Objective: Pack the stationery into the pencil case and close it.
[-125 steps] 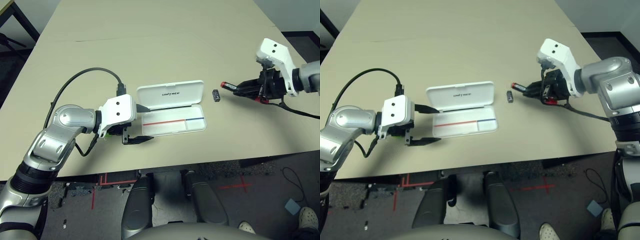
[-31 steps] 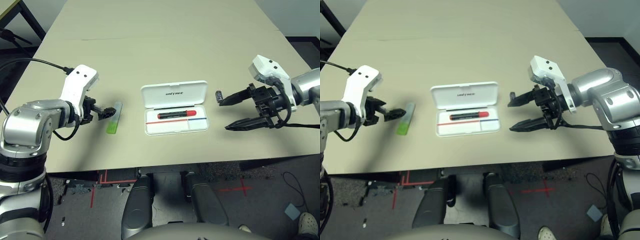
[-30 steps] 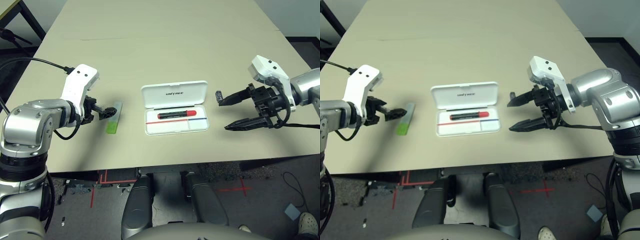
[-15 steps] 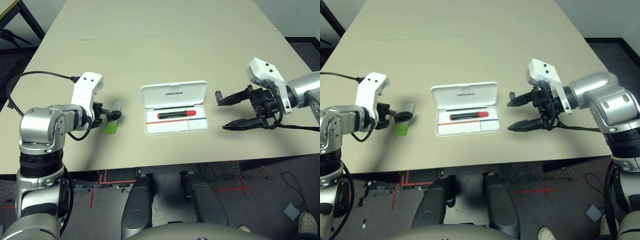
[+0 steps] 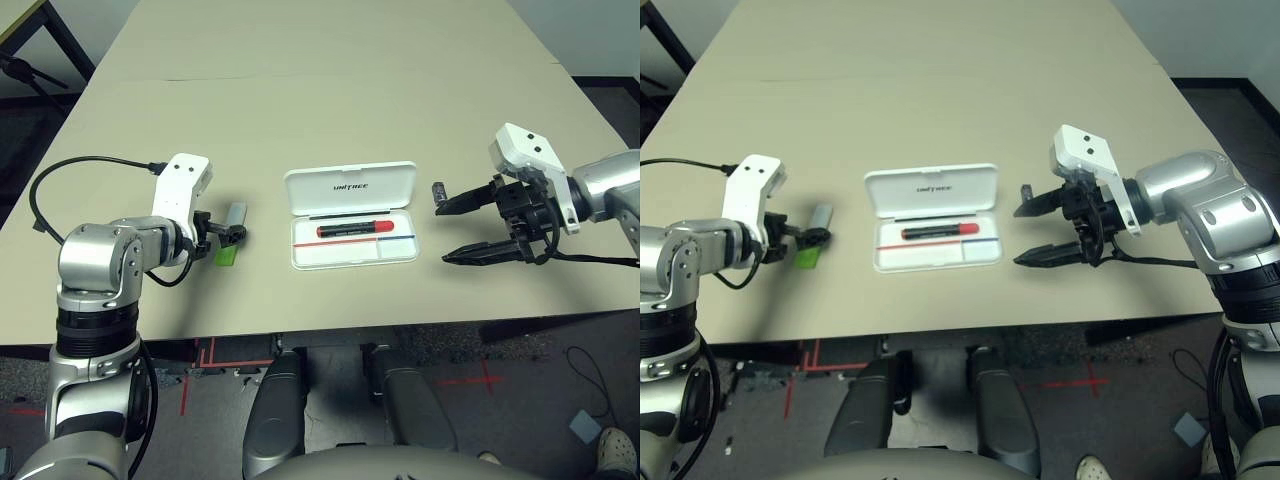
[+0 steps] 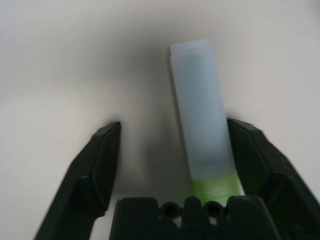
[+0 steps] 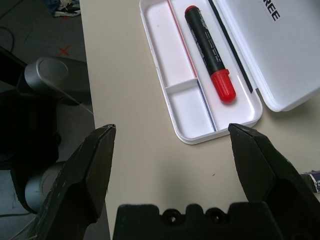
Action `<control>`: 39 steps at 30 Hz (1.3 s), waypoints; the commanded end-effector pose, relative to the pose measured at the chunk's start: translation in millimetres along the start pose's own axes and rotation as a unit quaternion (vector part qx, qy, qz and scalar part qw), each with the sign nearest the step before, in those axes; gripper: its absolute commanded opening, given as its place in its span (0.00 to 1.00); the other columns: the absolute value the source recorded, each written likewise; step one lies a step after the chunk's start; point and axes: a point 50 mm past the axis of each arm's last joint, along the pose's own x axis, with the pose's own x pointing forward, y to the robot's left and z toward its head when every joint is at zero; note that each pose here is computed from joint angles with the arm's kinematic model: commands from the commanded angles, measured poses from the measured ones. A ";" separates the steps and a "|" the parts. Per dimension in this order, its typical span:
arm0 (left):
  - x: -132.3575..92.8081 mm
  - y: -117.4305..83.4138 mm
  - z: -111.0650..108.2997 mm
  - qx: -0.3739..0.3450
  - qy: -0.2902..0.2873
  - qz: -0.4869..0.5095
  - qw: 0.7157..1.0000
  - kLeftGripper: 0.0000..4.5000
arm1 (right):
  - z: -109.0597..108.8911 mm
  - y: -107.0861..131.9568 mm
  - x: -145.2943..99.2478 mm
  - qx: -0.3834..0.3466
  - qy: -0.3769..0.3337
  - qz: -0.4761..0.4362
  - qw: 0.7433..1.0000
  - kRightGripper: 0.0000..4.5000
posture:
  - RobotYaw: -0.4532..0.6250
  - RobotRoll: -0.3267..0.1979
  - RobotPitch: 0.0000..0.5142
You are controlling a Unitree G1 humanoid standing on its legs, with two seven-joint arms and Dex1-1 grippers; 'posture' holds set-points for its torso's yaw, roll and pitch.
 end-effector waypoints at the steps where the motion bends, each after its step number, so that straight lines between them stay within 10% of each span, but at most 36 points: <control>1: 8.5 -3.1 -14.9 -0.009 0.036 -0.012 0.999 0.71 | 0.1 1.4 -1.3 -0.003 0.000 -0.003 1.000 1.00 | 0.42 0.62 0.44; 7: 7.5 -3.5 -14.0 0.007 0.032 -0.018 0.999 0.24 | 0.5 0.1 0.4 -0.006 0.000 -0.005 1.000 1.00 | 0.42 0.62 0.44; 16: -10.3 -9.6 0.8 0.162 -0.039 -0.116 0.979 0.24 | 0.7 -2.9 1.6 -0.009 0.000 -0.007 1.000 1.00 | 0.43 0.62 0.44; 23: -30.9 -30.3 6.6 0.335 -0.070 -0.241 0.908 0.24 | 0.1 -7.2 2.2 -0.011 0.002 -0.012 1.000 1.00 | 0.44 0.62 0.42; 39: -15.2 -104.0 30.1 0.454 -0.104 -0.342 0.816 0.24 | -0.9 -12.8 3.9 -0.019 0.011 -0.018 1.000 1.00 | 0.43 0.62 0.41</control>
